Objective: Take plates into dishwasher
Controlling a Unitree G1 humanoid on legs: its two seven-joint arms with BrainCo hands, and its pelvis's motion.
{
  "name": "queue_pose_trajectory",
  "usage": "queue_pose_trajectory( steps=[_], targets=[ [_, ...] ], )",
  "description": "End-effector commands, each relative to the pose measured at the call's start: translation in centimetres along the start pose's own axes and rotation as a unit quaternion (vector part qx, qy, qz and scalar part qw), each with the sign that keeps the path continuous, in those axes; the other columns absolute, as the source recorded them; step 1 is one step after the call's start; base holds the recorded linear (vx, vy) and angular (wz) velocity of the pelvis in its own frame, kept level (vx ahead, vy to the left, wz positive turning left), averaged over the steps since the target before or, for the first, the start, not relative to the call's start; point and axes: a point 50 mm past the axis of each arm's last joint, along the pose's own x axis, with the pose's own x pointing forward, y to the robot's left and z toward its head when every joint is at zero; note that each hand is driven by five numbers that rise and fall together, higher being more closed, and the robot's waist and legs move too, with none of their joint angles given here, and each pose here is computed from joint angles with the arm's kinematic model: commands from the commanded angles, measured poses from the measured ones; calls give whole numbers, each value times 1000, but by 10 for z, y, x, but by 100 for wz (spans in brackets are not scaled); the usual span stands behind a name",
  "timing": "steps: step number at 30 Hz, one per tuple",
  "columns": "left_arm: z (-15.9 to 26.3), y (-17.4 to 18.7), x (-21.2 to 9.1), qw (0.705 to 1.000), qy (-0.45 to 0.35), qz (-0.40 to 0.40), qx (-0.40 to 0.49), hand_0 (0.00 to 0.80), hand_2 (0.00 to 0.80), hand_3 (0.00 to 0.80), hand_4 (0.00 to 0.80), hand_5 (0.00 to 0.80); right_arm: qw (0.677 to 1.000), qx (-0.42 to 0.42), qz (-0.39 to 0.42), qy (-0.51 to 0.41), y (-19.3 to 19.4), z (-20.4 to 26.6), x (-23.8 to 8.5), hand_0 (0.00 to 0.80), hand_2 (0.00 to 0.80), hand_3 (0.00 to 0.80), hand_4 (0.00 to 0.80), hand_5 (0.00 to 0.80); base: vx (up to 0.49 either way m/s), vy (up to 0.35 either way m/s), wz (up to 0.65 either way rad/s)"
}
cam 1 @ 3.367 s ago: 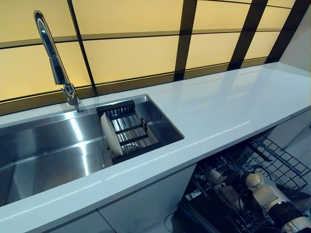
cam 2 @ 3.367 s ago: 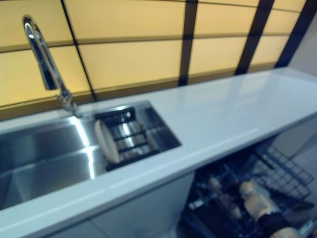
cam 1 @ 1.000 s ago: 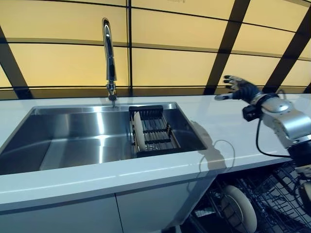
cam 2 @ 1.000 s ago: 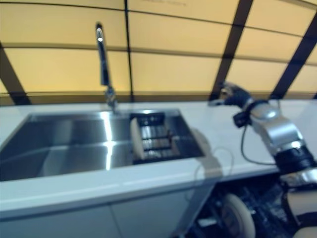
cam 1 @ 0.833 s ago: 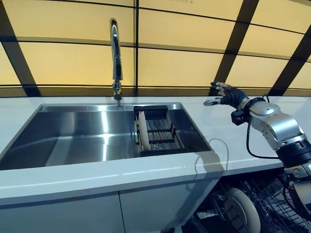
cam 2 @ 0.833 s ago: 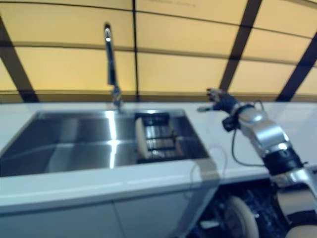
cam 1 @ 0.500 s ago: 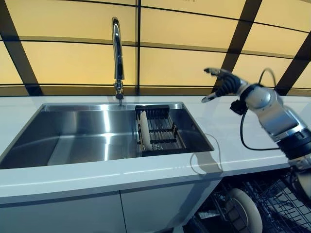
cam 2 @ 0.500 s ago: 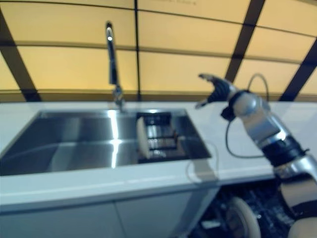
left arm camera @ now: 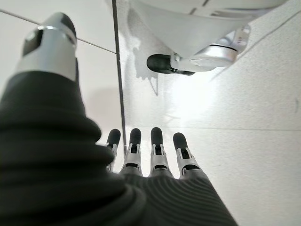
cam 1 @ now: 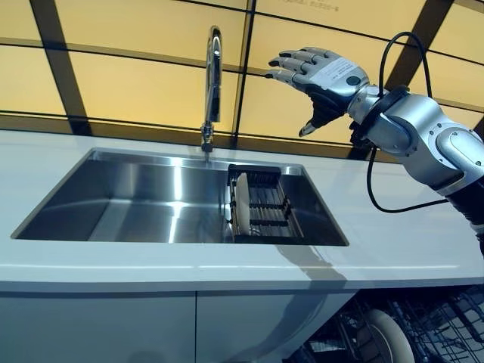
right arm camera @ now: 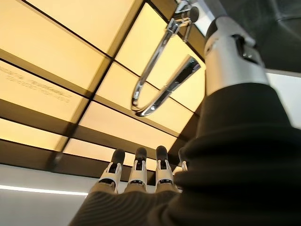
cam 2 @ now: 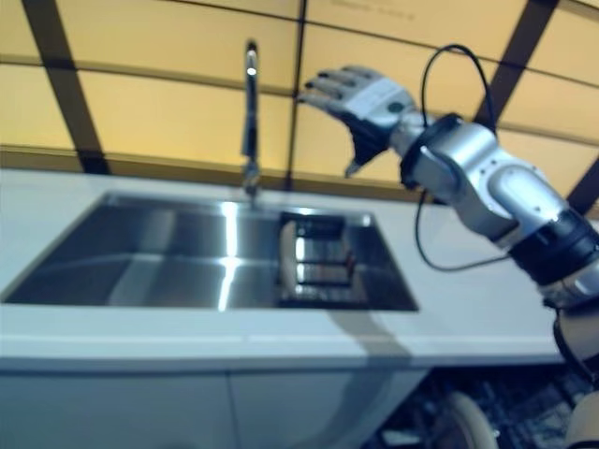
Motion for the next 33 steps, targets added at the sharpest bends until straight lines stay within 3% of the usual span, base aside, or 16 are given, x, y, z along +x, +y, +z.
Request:
queue_pose_trajectory(
  steps=[1,17,25,33],
  targets=[
    [10,19,2,999,-11,29,8,0,0,0,0,0,998,-61,-11,1,-16,-12,-4,0,0,0,0,0,9,-8,9],
    [3,25,2,999,-14,35,-4,0,0,0,0,0,982,-135,65,-115,1,17,-4,0,0,0,0,0,10,-8,4],
    [1,25,1,999,-23,23,-6,0,0,0,0,0,987,-66,87,-115,16,12,-9,0,0,0,0,0,12,-11,3],
    [9,26,1,999,-40,17,-13,0,0,0,0,0,989,-67,82,-107,29,10,-7,0,0,0,0,0,-41,-27,4]
  ],
)
